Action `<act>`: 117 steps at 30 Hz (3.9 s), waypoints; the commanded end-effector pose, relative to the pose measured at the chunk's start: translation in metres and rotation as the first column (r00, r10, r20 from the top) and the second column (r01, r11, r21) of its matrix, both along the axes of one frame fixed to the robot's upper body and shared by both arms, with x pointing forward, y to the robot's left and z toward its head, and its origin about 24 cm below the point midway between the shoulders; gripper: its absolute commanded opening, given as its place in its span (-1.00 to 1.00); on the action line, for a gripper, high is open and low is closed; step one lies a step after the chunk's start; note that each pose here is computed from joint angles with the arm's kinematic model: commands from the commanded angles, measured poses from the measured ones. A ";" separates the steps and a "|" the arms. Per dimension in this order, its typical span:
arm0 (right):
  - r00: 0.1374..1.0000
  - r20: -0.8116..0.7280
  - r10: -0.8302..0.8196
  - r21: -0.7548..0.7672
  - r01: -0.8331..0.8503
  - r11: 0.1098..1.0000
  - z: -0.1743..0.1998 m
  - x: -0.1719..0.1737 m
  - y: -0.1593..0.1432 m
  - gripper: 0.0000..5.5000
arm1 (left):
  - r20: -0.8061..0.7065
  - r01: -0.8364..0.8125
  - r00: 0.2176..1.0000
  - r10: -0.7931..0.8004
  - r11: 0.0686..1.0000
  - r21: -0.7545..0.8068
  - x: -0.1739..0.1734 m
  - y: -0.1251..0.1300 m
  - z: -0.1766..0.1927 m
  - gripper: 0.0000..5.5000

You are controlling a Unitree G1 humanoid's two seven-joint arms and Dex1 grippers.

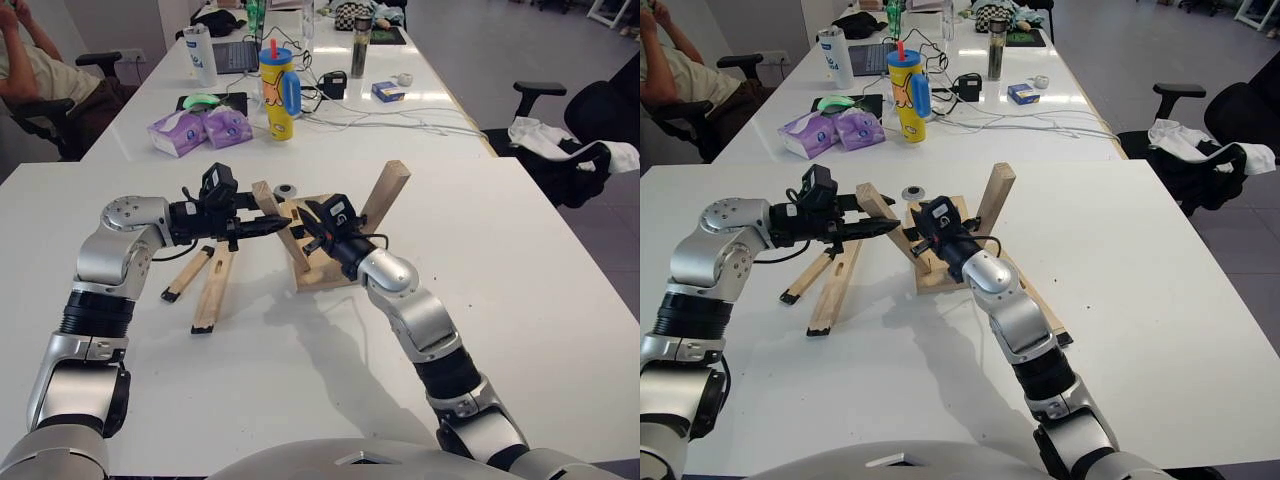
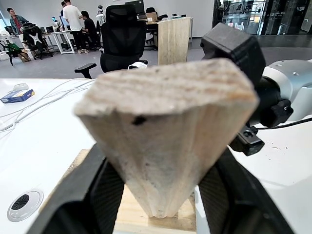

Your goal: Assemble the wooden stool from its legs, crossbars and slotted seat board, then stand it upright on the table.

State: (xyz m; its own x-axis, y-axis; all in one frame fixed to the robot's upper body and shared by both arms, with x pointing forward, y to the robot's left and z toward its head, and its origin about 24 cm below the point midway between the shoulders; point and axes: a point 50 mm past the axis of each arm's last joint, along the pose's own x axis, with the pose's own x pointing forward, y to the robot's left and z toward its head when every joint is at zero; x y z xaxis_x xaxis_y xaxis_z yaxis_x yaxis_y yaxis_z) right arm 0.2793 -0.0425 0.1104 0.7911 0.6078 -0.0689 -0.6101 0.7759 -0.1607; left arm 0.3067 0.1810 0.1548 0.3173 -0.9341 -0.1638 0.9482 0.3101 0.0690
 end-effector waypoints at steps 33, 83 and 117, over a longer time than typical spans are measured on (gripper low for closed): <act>0.893 -0.449 -0.046 -0.009 0.047 0.999 -0.113 -0.037 -0.040 -0.71 | -0.024 0.014 1.000 -0.014 1.000 0.017 0.011 0.025 0.004 0.17; 0.851 -0.524 -0.033 -0.092 -0.017 0.996 -0.140 -0.030 -0.035 -0.71 | 0.138 -0.745 0.640 0.756 0.655 -0.128 0.018 -0.047 -0.019 0.15; 0.990 -0.061 0.125 0.142 -0.116 0.983 0.002 -0.017 -0.013 -1.00 | 0.282 -0.842 0.507 0.815 0.538 -0.042 -0.042 -0.069 -0.029 0.13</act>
State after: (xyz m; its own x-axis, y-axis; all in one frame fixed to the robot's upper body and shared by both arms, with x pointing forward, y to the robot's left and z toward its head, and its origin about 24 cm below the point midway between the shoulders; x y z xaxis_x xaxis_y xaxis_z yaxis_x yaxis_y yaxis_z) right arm 0.2847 -0.1126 0.1316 0.8993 0.4243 0.1058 -0.4279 0.9038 0.0127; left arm 0.2597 0.1445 0.1331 0.9986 -0.0286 0.0450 0.0158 0.9650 0.2618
